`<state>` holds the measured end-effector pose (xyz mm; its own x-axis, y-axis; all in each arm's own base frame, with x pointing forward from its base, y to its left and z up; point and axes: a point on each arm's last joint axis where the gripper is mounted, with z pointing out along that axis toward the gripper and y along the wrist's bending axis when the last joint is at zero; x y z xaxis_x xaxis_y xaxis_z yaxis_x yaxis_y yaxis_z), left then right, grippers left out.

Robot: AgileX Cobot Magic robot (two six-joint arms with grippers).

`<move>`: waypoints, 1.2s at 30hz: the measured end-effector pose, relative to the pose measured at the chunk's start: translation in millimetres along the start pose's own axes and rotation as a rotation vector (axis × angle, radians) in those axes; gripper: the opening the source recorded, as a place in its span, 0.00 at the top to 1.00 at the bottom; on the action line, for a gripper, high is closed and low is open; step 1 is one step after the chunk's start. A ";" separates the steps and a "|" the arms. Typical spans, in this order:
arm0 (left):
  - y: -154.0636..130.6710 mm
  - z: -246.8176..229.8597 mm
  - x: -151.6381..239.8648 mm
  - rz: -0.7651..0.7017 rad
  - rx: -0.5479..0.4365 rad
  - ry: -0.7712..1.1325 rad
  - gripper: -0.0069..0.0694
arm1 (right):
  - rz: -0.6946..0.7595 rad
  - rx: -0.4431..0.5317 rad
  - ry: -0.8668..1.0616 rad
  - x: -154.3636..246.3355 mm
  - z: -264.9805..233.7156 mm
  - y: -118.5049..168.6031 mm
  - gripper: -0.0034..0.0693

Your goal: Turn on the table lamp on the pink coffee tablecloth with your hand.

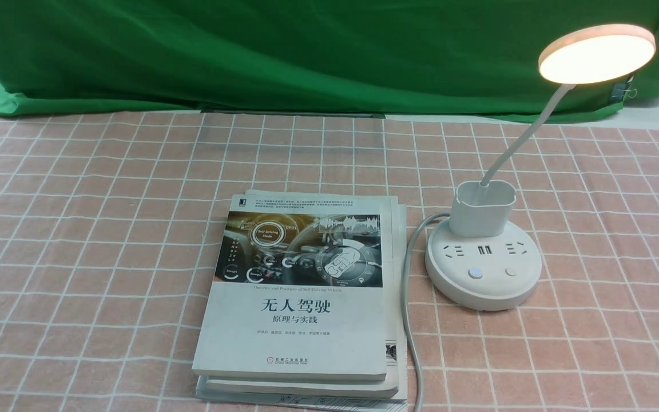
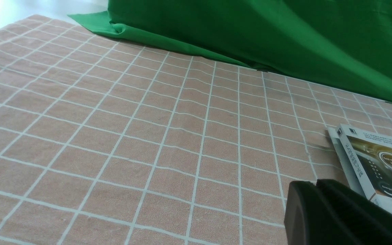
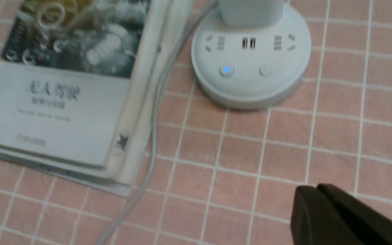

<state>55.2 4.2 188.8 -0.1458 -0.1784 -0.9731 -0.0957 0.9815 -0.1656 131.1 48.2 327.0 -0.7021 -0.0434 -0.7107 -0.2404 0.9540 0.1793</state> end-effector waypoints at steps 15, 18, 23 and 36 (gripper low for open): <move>0.0 0.0 0.0 0.000 0.000 0.000 0.89 | -0.148 0.258 -0.605 107.3 5.7 -41.3 0.92; 0.0 0.0 0.0 0.000 0.000 0.000 0.89 | -0.147 0.282 -0.616 144.2 26.8 -48.2 0.92; 0.0 0.0 0.0 0.000 0.000 0.000 0.89 | -0.148 0.280 -0.602 153.4 30.5 -48.6 0.92; 0.0 0.0 0.0 -0.001 0.000 0.000 0.89 | -0.149 0.280 -0.595 153.9 30.9 -48.6 0.90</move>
<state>55.2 4.2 188.9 -0.1456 -0.1796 -0.9729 -0.0958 0.9813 -0.1668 55.4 4.3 187.9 -0.1671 -0.0862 -0.9822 -0.0674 0.9948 -0.0758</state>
